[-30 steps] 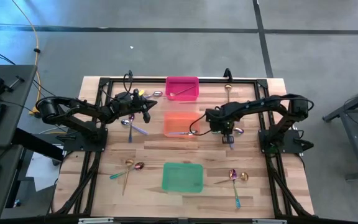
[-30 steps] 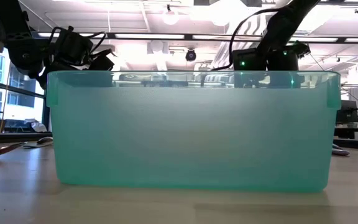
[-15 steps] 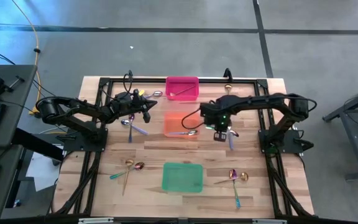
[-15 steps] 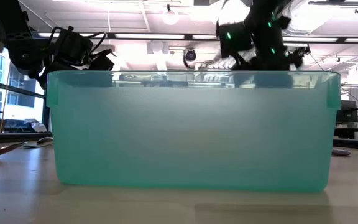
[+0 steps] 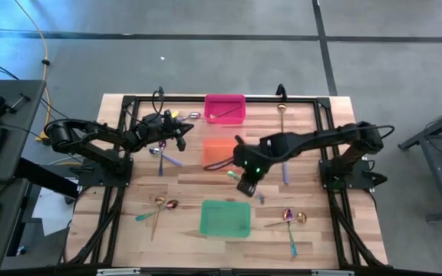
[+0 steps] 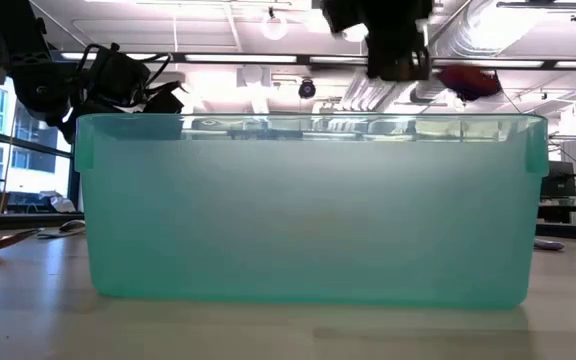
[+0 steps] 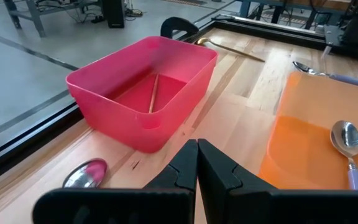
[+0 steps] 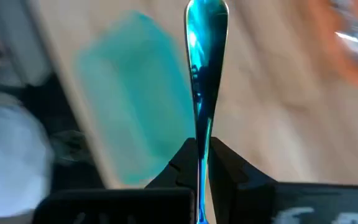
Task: Sort silverware by color (type)
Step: Put the blue spoon into the green bin
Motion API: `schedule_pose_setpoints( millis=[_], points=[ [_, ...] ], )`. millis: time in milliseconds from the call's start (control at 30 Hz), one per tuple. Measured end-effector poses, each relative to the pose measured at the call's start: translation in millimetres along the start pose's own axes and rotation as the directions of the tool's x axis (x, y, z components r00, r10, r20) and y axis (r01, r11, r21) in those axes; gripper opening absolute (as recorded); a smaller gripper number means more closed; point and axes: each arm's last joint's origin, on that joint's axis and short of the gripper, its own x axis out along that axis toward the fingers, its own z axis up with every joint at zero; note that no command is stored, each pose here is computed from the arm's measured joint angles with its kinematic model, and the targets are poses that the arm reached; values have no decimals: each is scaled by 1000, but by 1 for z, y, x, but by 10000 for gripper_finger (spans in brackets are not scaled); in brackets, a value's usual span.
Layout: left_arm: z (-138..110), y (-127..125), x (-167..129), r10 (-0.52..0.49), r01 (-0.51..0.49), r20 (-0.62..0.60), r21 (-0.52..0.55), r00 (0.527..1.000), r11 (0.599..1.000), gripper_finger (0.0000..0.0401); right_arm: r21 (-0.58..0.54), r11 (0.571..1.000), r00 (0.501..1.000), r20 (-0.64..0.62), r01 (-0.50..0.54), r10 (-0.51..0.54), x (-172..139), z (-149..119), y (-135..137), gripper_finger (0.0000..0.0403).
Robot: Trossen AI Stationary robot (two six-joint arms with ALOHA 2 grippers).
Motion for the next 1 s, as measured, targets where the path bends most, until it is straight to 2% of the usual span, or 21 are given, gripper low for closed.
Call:
schedule_pose_setpoints(
  millis=[100,200,433,600,767,1000],
  points=[
    [0,0,0,0,0,2,6,1000,1000,0,2,996,994,69,-88,87,2,4,29,0],
    [1,0,0,0,0,7,19,1000,1000,0,-14,993,990,78,-116,117,12,9,50,0],
    [3,0,0,4,-6,28,57,1000,998,0,-69,984,985,-58,-167,163,57,23,82,0],
    [5,0,0,5,-9,56,66,998,998,0,-65,995,988,-143,-76,67,85,28,79,0],
    [5,0,0,5,-9,56,66,998,998,0,-59,998,989,-150,-21,11,106,32,70,0],
    [5,0,0,5,-9,57,66,998,998,0,-40,999,986,-166,9,-15,119,34,64,0]
  ],
)
